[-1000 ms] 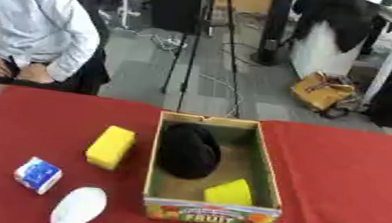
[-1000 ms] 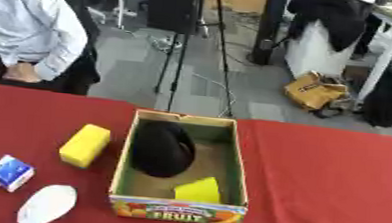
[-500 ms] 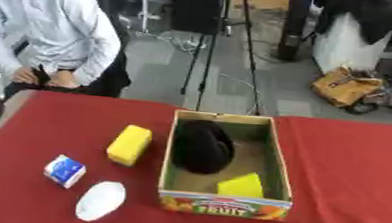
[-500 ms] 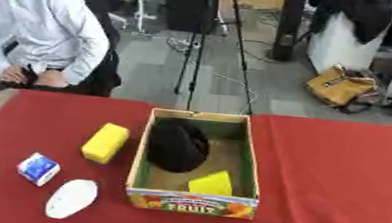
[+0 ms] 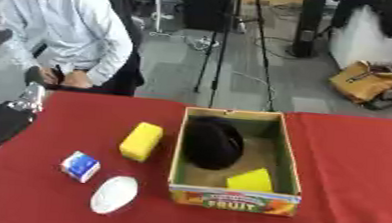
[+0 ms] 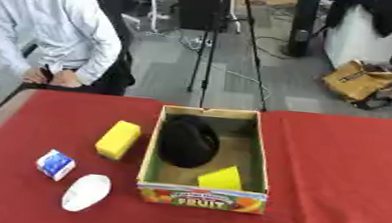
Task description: Pick up objects on the table and place them in the box.
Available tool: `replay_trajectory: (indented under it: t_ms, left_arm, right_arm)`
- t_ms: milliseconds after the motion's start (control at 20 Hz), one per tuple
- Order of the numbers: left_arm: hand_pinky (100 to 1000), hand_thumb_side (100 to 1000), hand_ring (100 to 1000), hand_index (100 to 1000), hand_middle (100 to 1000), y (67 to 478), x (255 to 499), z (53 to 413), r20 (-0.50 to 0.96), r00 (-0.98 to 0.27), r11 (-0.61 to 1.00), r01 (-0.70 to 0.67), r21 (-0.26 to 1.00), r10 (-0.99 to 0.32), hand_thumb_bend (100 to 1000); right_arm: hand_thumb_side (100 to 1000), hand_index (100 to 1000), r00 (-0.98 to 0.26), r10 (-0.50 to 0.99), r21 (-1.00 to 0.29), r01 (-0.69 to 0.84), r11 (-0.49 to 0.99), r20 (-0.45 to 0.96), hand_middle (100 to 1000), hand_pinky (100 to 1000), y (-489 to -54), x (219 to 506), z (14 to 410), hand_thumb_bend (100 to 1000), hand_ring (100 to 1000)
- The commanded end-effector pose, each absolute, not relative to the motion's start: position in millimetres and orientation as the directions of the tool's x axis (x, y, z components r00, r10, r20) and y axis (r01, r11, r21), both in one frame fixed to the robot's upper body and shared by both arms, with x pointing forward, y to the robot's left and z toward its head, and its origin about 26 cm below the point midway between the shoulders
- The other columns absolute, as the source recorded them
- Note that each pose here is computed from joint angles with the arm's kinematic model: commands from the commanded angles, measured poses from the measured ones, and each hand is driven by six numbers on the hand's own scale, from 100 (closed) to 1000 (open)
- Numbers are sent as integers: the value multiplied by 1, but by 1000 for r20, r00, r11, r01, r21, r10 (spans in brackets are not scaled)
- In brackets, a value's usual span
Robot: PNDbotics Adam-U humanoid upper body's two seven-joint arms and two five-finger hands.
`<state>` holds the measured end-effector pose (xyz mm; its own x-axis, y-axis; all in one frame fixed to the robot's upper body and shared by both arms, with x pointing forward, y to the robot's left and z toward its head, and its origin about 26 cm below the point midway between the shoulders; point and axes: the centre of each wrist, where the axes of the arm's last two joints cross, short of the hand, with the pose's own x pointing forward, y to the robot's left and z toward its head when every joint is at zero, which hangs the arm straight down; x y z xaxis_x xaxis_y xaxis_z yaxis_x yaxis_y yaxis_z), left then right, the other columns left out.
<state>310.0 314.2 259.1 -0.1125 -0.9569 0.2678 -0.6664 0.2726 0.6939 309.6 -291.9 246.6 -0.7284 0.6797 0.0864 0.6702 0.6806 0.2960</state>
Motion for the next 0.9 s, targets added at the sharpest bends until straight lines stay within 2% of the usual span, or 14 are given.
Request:
replay_trajectory:
  t_ms: [50, 200, 350, 500, 550, 650, 800, 850, 900]
  left_arm:
    - [1000, 792, 1000, 1000, 1000, 320, 313, 271, 229, -97, 240, -605, 759, -969, 181]
    - [1000, 811, 1000, 1000, 1000, 324, 324, 271, 222, -84, 233, -511, 828, -971, 156]
    - [1000, 785, 1000, 1000, 1000, 325, 334, 275, 211, -72, 221, -439, 871, -975, 216]
    - [1000, 803, 1000, 1000, 1000, 324, 343, 277, 228, -93, 246, -377, 893, -969, 239]
    - [1000, 844, 1000, 1000, 1000, 324, 346, 277, 239, -99, 258, -354, 899, -966, 305]
    - [1000, 848, 1000, 1000, 1000, 322, 357, 277, 294, -95, 309, -269, 912, -951, 389]
    - [1000, 831, 1000, 1000, 1000, 321, 373, 277, 362, -46, 364, -151, 919, -931, 428]
    - [1000, 809, 1000, 1000, 1000, 319, 378, 275, 371, -27, 371, -111, 922, -928, 470]
    - [1000, 797, 1000, 1000, 1000, 315, 384, 274, 373, -11, 372, -67, 926, -928, 465]
  right_arm:
    - [971, 724, -741, 672, 343, 633, 694, 8, 680, 727, -293, 305, 254, 100, 719]
    - [969, 719, -738, 675, 336, 639, 692, 14, 678, 727, -294, 304, 252, 100, 719]
    - [967, 712, -737, 675, 331, 643, 690, 24, 673, 728, -294, 304, 250, 100, 719]
    - [966, 711, -738, 674, 327, 645, 690, 32, 672, 728, -293, 304, 249, 100, 720]
    - [966, 706, -738, 674, 327, 646, 690, 35, 667, 728, -293, 304, 248, 100, 719]
    - [963, 696, -737, 674, 323, 649, 689, 43, 664, 728, -294, 304, 247, 100, 720]
    - [961, 693, -736, 675, 319, 653, 687, 52, 663, 728, -294, 303, 245, 100, 720]
    - [959, 690, -737, 674, 318, 653, 688, 55, 662, 728, -294, 303, 245, 100, 719]
    - [958, 689, -738, 672, 317, 652, 689, 58, 660, 728, -293, 304, 244, 100, 719]
